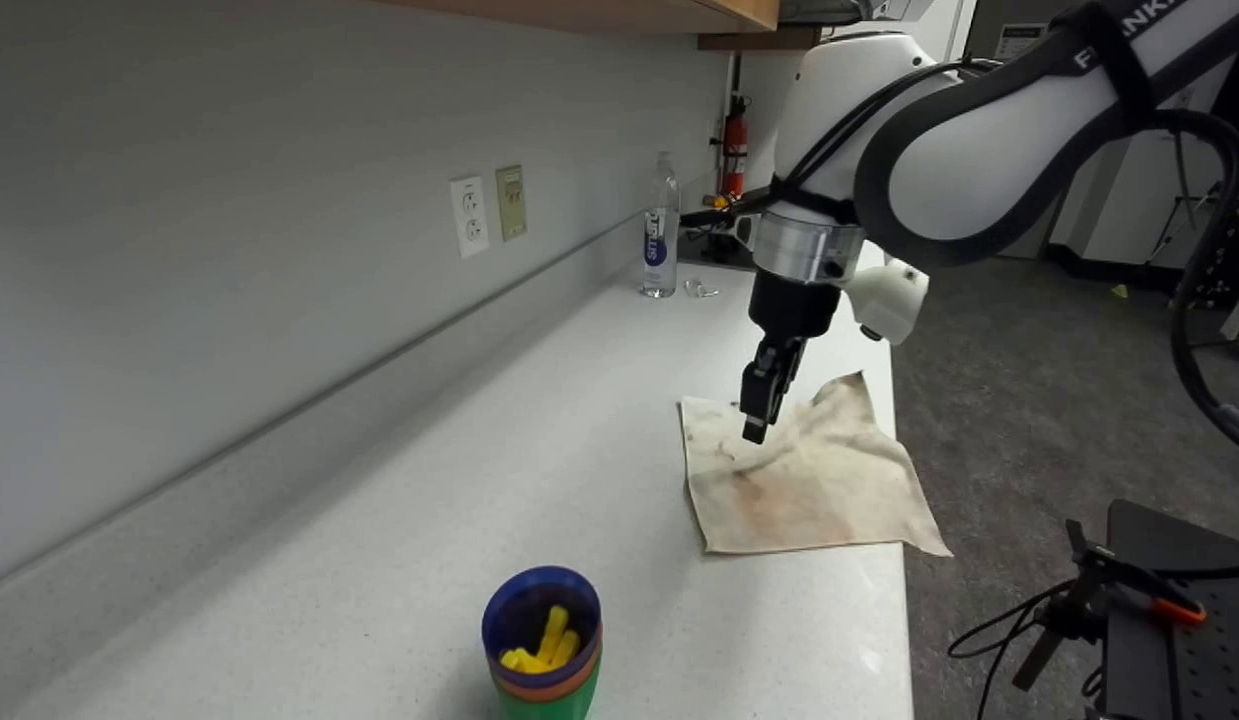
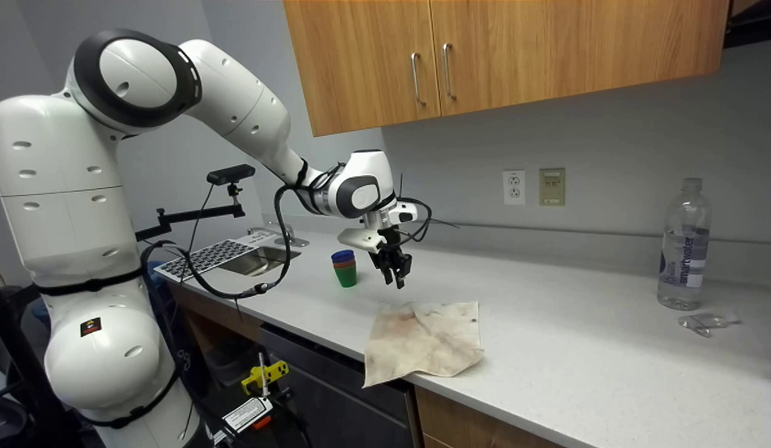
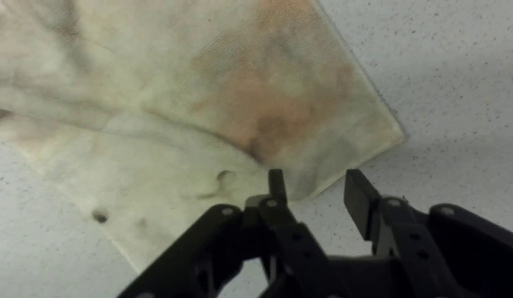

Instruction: Unfold the towel on the table.

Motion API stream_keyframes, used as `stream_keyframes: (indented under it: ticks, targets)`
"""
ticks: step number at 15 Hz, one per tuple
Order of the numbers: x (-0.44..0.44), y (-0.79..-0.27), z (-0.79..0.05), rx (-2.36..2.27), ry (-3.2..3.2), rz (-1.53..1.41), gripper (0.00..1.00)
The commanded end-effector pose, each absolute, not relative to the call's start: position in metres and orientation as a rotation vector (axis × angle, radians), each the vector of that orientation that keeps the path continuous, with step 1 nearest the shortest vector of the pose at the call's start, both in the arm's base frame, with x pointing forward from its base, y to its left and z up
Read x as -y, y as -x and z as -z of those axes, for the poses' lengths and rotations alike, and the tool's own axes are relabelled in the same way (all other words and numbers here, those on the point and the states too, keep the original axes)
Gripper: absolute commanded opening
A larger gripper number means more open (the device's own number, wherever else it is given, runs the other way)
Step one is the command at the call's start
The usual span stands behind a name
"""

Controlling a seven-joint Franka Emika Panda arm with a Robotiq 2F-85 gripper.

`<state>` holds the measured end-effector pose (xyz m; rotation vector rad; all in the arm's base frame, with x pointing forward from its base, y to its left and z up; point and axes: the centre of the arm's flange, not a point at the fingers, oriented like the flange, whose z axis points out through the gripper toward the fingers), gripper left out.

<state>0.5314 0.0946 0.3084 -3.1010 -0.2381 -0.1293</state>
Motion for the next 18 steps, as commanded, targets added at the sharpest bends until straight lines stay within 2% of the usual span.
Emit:
stream_keyframes:
  ticks: [1,3,18]
  targets:
    - [-0.093,-0.528,-0.298,0.288,3.056,0.106,0.13]
    - [-0.091,-0.531,-0.29,0.289,3.057,0.084,0.01]
    - [-0.115,-0.556,-0.225,0.293,3.037,-0.062,0.0]
